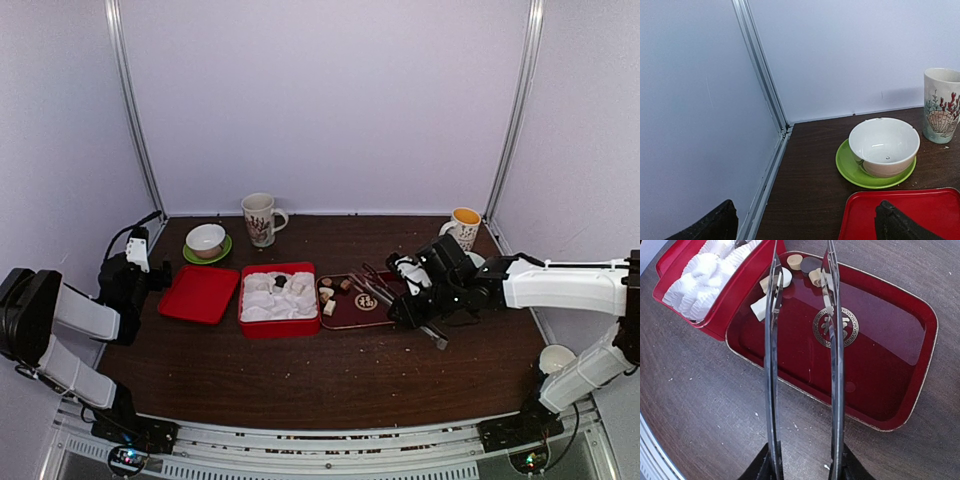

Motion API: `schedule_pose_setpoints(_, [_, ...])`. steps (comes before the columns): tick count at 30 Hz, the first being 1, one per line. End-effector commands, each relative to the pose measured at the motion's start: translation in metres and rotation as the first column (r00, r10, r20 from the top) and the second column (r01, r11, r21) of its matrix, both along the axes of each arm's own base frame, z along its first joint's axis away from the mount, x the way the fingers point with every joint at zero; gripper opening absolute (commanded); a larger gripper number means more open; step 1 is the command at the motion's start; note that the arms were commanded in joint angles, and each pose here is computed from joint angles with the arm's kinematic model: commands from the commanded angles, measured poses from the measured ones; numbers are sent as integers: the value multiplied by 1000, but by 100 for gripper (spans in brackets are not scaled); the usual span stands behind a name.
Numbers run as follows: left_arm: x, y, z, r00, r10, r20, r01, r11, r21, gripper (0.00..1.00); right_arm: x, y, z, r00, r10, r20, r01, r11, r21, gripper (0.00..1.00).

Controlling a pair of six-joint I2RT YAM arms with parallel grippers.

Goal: Pack the chocolate
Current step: Pick up the fake chocolate from the plate.

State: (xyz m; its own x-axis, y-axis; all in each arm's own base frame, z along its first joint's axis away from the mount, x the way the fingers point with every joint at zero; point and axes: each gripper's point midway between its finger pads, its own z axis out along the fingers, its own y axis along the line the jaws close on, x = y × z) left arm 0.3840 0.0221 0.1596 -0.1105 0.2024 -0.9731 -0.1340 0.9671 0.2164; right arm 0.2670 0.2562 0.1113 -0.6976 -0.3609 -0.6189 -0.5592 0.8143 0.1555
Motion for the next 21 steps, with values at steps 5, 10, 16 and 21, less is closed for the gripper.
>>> schedule_pose_setpoints(5, [0,1,8,999,-4,34,4,1000,4,98,24,10,-9,1000,-13,-19,12,997,-74,39])
schedule_pose_setpoints(10, [0,0,8,999,-6,33,6,1000,4,98,35,18,-22,997,-29,-65,21,993,-118,40])
schedule_pose_setpoints(16, [0,1,8,999,-4,34,4,1000,3,98,47,18,-32,992,-71,-107,53,986,-161,40])
schedule_pose_setpoints(21, [0,1,7,1000,-2,30,2,1000,4,98,51,17,-38,986,-96,-134,74,984,-160,43])
